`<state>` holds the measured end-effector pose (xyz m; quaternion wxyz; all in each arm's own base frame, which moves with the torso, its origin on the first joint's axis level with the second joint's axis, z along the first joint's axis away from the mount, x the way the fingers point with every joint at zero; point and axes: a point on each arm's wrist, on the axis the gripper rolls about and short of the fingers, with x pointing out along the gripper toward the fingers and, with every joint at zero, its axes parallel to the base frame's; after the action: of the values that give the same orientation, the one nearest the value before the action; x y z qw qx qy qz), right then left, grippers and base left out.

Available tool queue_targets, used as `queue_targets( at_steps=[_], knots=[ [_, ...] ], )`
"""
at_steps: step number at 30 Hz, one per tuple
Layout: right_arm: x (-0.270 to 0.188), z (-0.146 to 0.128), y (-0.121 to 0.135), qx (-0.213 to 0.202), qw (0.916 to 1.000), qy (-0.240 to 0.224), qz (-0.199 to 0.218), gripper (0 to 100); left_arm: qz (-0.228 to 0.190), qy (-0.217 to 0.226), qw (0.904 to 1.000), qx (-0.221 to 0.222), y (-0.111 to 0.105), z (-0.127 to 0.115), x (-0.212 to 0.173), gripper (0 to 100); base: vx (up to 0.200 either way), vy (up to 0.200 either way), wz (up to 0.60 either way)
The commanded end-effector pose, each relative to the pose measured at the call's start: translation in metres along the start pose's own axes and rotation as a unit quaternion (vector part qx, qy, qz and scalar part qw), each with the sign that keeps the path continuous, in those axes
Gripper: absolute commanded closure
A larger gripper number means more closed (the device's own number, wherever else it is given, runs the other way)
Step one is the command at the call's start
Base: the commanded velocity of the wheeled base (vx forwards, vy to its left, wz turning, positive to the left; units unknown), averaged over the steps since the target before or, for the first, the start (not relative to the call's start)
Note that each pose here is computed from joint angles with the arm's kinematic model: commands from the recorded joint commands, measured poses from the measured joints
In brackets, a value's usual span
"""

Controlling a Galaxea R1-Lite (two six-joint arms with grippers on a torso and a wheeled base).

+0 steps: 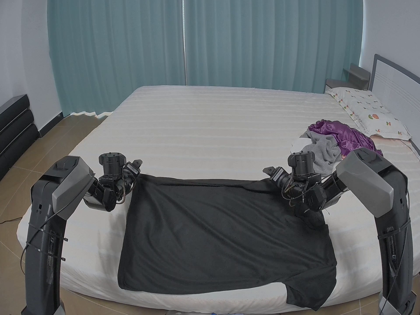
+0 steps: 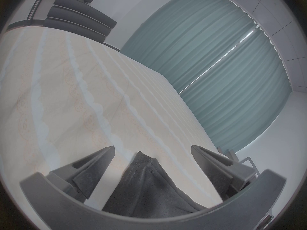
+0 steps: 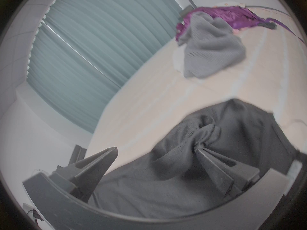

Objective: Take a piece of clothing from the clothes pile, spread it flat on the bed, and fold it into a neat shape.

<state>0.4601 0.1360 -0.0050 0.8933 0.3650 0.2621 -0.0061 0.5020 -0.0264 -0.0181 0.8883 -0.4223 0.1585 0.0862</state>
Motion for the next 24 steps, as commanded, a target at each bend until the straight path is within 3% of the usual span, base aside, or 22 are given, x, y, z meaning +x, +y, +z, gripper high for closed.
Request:
queue_targets(
  at_steps=[1, 4, 7, 9, 16, 24],
  knots=[
    [0.029, 0.012, 0.004, 0.0, 0.9969, -0.067, 0.042, 0, 0.0, -0.002, 1.0, -0.001, 0.0, 0.002, -0.001, 0, 0.0, 0.0, 0.0],
    [0.043, 0.031, 0.012, 0.003, 0.9892, -0.124, 0.077, 0, 0.0, -0.002, 1.0, -0.001, 0.0, 0.002, -0.001, 0, 0.0, 0.0, 0.0],
    [0.058, 0.044, 0.008, -0.017, 0.979, -0.191, 0.069, 0, 0.0, -0.002, 1.0, -0.001, 0.0, 0.002, -0.001, 0, 0.0, 0.0, 0.0],
    [0.065, 0.047, 0.001, -0.031, 0.9752, -0.21, 0.062, 0, 0.0, -0.002, 1.0, -0.001, 0.0, 0.001, 0.0, 0, 0.0, 0.0, 0.0],
    [0.061, 0.061, -0.017, -0.036, 0.9757, -0.213, 0.035, 0, 0.0, -0.001, 1.0, -0.001, 0.0, 0.001, 0.0, 0, 0.0, 0.0, 0.0],
    [0.015, 0.069, -0.008, -0.041, 0.9867, -0.149, 0.049, 0, 0.0, 0.0, 1.0, -0.001, 0.001, 0.001, 0.0, 0, 0.0, 0.0, 0.0]
  ],
)
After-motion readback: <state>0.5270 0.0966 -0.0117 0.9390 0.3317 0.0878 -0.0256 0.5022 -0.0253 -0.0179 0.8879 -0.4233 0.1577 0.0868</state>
